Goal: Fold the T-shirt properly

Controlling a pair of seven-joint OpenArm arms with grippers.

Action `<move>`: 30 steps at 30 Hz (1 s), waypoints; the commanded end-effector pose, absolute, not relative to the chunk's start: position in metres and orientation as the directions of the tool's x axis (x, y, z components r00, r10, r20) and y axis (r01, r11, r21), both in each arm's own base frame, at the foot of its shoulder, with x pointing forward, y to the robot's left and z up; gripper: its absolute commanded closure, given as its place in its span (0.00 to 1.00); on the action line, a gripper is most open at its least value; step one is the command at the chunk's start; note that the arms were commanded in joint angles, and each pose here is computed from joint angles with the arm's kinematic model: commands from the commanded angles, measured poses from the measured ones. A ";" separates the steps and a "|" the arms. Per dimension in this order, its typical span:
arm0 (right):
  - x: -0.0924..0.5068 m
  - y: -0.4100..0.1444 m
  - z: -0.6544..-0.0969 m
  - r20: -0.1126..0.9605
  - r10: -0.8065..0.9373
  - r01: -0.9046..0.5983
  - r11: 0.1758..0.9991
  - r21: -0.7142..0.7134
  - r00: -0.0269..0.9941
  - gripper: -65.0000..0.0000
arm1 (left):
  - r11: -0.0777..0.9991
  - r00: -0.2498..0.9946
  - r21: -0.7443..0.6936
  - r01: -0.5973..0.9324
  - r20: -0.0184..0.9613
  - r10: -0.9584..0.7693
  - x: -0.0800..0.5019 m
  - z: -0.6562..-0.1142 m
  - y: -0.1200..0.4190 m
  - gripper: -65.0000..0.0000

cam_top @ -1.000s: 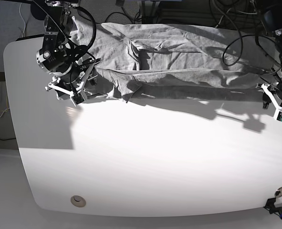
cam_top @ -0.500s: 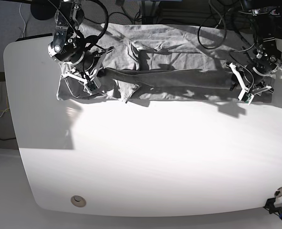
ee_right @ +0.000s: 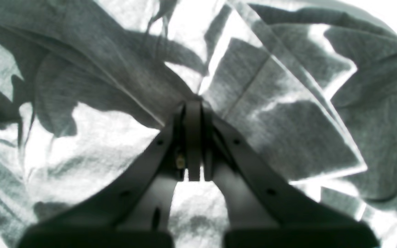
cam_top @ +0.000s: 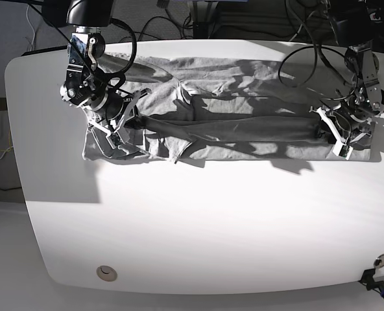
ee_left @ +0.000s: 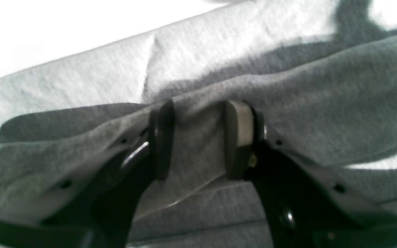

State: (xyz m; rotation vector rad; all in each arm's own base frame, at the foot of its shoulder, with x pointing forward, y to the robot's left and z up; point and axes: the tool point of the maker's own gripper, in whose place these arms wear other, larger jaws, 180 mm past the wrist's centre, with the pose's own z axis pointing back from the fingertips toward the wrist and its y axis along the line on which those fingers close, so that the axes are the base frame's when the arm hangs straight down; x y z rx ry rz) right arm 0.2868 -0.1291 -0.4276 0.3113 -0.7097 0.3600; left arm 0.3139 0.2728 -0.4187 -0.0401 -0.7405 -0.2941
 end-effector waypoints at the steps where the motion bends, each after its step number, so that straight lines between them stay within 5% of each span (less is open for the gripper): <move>1: 0.288 -0.150 -0.434 0.616 0.281 -0.410 0.909 0.074 0.736 1.00 | 0.951 0.705 0.111 0.287 0.648 -0.288 0.322 -0.414 0.282 0.67; 13: 0.292 -0.146 -0.432 0.624 0.275 -0.409 0.909 0.079 0.731 1.00 | 0.968 0.660 0.184 0.171 0.708 -0.252 0.334 -0.349 0.335 0.63; 17: 0.292 -0.147 -0.432 0.625 0.274 -0.409 0.909 0.080 0.731 1.00 | 0.991 0.684 0.101 0.086 0.717 -0.132 0.321 -0.341 0.365 0.42; 30: 0.292 -0.146 -0.433 0.625 0.273 -0.409 0.909 0.082 0.732 1.00 | 0.995 0.759 -0.096 0.024 0.650 0.044 0.290 -0.381 0.383 0.40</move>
